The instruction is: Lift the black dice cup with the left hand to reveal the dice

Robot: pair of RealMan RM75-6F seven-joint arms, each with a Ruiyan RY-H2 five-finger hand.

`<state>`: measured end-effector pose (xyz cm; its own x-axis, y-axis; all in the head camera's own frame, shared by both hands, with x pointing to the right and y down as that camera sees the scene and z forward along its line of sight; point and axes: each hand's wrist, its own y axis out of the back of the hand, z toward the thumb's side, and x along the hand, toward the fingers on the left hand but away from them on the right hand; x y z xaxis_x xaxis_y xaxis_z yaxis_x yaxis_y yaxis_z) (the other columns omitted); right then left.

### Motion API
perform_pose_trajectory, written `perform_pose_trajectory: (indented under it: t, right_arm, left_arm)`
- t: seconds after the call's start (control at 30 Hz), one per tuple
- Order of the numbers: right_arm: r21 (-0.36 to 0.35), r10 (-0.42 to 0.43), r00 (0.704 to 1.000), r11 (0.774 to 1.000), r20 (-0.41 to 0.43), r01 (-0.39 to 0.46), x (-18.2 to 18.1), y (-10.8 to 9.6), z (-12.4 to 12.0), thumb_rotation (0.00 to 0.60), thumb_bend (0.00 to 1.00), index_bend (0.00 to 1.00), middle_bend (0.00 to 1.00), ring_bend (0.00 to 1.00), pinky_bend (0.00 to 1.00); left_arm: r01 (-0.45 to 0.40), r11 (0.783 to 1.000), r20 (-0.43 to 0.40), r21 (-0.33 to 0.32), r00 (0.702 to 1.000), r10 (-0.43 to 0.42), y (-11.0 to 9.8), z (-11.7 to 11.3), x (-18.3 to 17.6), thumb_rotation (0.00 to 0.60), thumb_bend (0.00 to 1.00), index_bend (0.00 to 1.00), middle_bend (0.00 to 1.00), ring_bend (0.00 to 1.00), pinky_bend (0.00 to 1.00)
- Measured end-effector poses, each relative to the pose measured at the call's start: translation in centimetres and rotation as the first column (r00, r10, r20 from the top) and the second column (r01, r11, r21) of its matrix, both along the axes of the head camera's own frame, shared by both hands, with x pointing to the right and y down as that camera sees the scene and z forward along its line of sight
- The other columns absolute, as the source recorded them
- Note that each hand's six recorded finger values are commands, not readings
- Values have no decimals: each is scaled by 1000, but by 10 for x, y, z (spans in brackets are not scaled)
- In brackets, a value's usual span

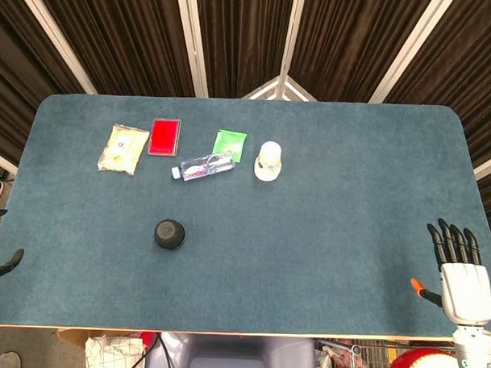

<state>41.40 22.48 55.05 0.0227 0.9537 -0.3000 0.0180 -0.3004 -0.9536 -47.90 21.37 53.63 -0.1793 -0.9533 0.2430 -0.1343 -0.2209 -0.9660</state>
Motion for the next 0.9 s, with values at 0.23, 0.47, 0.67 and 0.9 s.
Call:
perform_pose_trajectory:
  t: [0.23,0.47,0.67,0.9]
  right_arm:
    - [2,3,1000,1000,2,-3,-1,2,0,600,151,42,23,30,11]
    - [8,19,1000,1000,11,-19,4,3,-6,600,150,42,24,31,11]
    - [-4,23,1000,1000,11,-23,5,5,-5,600,151,42,24,30,11]
    - [-13,28,999,1000,18,-28,7,6,-3,600,151,42,23,30,10]
  left_arm:
    - [-21,1000,-10,6,1000,21,2,0,5,600,314,256,144,0,0]
    - [-51,999,-26,-11,998,51,4,5,11,600,274,209,120,0,0]
    - [-103,995,-74,4,992,103,3,11,22,600,220,154,86,0,0]
    - [-150,988,-199,-23,970,142,1,30,43,600,205,126,64,0,0]
